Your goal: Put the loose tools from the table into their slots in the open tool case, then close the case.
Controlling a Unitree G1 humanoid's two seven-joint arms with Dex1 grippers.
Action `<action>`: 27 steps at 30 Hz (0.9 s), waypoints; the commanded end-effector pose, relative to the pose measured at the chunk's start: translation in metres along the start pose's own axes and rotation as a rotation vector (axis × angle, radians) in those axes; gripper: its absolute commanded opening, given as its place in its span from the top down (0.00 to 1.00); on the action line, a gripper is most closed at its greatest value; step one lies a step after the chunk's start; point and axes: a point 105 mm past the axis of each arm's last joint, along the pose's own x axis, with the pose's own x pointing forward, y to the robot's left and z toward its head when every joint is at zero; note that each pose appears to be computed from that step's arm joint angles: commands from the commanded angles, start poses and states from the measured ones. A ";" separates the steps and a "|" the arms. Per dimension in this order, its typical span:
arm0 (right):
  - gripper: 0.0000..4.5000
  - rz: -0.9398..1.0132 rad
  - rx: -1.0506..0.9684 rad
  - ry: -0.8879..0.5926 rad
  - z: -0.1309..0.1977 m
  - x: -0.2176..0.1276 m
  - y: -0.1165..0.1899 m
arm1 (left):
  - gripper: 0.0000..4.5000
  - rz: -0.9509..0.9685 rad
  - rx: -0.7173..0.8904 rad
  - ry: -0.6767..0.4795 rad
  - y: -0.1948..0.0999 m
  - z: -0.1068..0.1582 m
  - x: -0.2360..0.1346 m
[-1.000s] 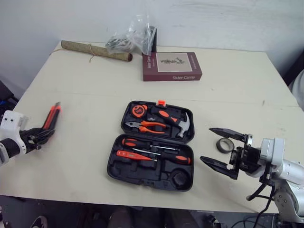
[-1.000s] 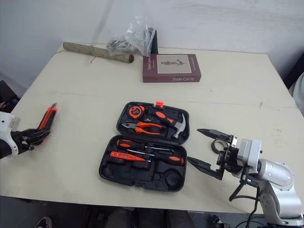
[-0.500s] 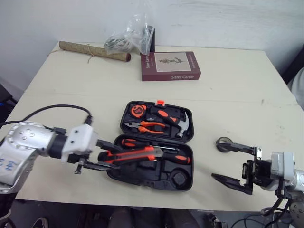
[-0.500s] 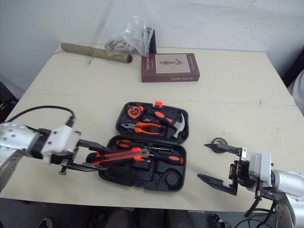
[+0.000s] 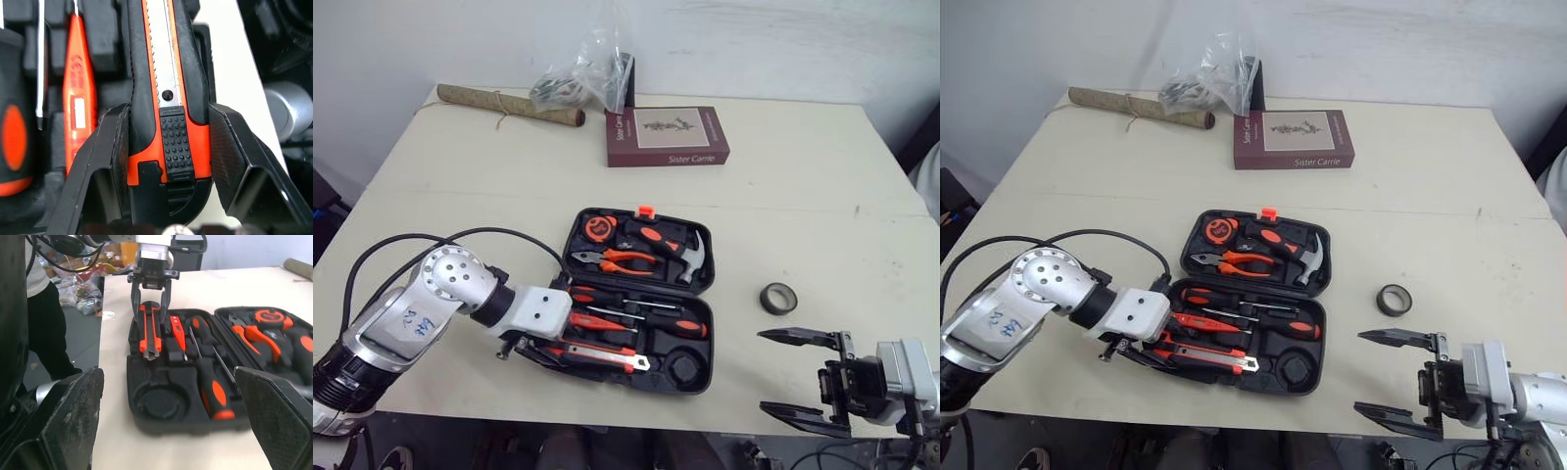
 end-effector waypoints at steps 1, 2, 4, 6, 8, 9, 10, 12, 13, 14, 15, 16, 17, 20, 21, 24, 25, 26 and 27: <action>0.00 0.001 -0.033 -0.001 -0.002 -0.009 0.004 | 0.65 0.004 0.044 0.022 0.004 0.005 0.003; 0.00 -0.002 -0.033 0.000 -0.004 -0.010 0.005 | 0.65 0.014 0.038 0.017 0.007 0.006 0.005; 0.00 -0.007 -0.033 0.000 -0.007 -0.013 0.007 | 0.65 0.035 0.045 0.013 0.014 0.010 0.008; 0.00 -0.008 -0.033 0.001 -0.009 -0.015 0.009 | 0.65 0.034 0.050 0.023 0.016 0.011 0.009; 0.00 -0.011 -0.031 0.002 -0.012 -0.017 0.011 | 0.65 0.032 0.056 0.019 0.019 0.013 0.012; 0.00 -0.013 -0.031 0.002 -0.012 -0.017 0.012 | 0.65 0.031 0.062 0.022 0.020 0.014 0.013; 0.00 -0.015 -0.032 0.003 -0.013 -0.018 0.013 | 0.65 0.026 0.067 0.031 0.020 0.014 0.014; 0.00 -0.018 -0.033 0.003 -0.014 -0.019 0.014 | 0.65 0.010 0.066 0.045 0.018 0.012 0.015; 0.00 -0.018 -0.034 0.004 -0.014 -0.019 0.015 | 0.65 0.006 0.065 0.047 0.017 0.012 0.015; 0.00 -0.020 -0.034 0.005 -0.015 -0.019 0.016 | 0.65 0.000 0.067 0.058 0.016 0.011 0.014; 0.00 -0.022 -0.034 0.006 -0.016 -0.020 0.016 | 0.65 -0.001 0.066 0.063 0.015 0.010 0.014; 0.00 -0.023 -0.035 0.007 -0.016 -0.020 0.017 | 0.65 -0.002 0.060 0.069 0.015 0.009 0.014; 0.00 -0.025 -0.036 0.008 -0.017 -0.021 0.017 | 0.65 -0.005 0.061 0.078 0.014 0.008 0.013; 0.00 -0.028 -0.038 0.011 -0.017 -0.021 0.018 | 0.65 -0.005 0.056 0.083 0.012 0.007 0.012; 0.00 -0.029 -0.038 0.011 -0.018 -0.022 0.018 | 0.65 -0.009 0.055 0.083 0.011 0.008 0.012; 0.00 -0.032 -0.041 0.013 -0.019 -0.022 0.017 | 0.65 -0.004 0.051 0.074 0.010 0.010 0.014; 0.00 -0.033 -0.042 0.014 -0.019 -0.022 0.017 | 0.65 -0.002 0.049 0.073 0.010 0.009 0.015; 0.00 -0.033 -0.042 0.014 -0.019 -0.022 0.017 | 0.65 -0.005 0.048 0.077 0.009 0.008 0.016; 0.00 -0.034 -0.043 0.014 -0.019 -0.022 0.017 | 0.65 -0.019 0.044 0.087 0.007 0.006 0.016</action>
